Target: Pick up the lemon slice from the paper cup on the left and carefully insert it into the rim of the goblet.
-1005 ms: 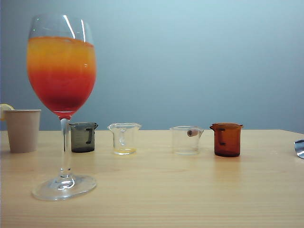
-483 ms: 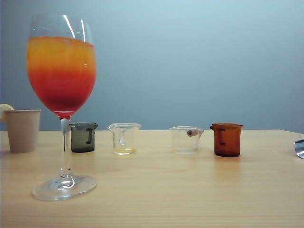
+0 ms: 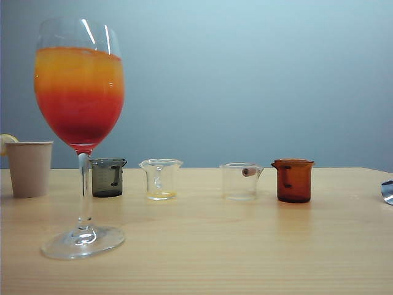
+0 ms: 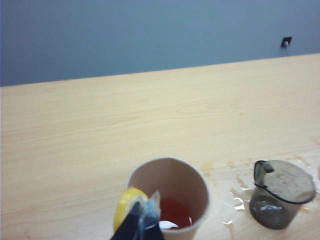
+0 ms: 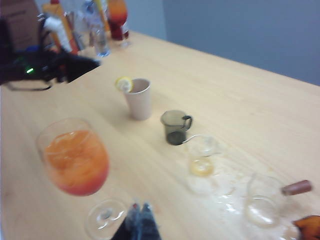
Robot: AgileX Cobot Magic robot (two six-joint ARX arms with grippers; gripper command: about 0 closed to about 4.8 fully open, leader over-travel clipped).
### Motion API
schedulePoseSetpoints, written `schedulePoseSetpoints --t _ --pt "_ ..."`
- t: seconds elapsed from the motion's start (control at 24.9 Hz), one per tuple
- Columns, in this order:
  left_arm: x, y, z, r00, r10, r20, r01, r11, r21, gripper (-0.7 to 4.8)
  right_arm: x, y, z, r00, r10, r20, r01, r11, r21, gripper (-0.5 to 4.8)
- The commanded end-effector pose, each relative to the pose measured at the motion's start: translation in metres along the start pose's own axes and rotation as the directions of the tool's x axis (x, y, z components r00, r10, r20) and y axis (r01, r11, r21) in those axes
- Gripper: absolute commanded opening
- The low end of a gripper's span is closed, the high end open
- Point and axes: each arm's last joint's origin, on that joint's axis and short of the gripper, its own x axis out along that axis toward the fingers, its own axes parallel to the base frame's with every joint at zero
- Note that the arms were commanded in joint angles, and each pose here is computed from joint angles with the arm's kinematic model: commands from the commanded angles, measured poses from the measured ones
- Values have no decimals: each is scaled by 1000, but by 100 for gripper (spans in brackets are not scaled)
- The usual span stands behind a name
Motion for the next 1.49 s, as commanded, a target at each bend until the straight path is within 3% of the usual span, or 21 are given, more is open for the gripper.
schedulePoseSetpoints --t 0.04,0.16,0.28,0.36,0.48,0.6,0.84,1.49 --pt "8 6 3 999 -33 11 33 999 12 -6 5 8 1 999 35 -7 -35 997 -75 -3" --pt "13 9 4 999 -33 9 33 999 33 -4 10 14 -1 997 76 -27 -78 993 -92 -3" --pt "15 12 3 1000 -17 2 17 998 53 262 13 18 -2 994 101 -43 -105 990 -95 -3" --pt "16 12 1 1000 -24 -4 24 997 80 333 14 18 -3 994 101 -48 -106 990 -93 -3" --pt "17 15 -3 998 -64 -8 65 994 88 336 14 18 -3 994 101 -48 -105 990 -94 -3" --pt "16 32 -13 994 -103 -22 103 995 2 336 14 18 -3 994 101 -49 -105 990 -94 -3" --pt "20 53 -17 985 -171 -8 170 982 -85 335 14 18 -3 994 100 -49 -104 990 -94 -3" --pt "44 54 -40 973 -227 -51 219 967 -130 333 17 18 -5 992 99 -73 -105 990 -91 -3"
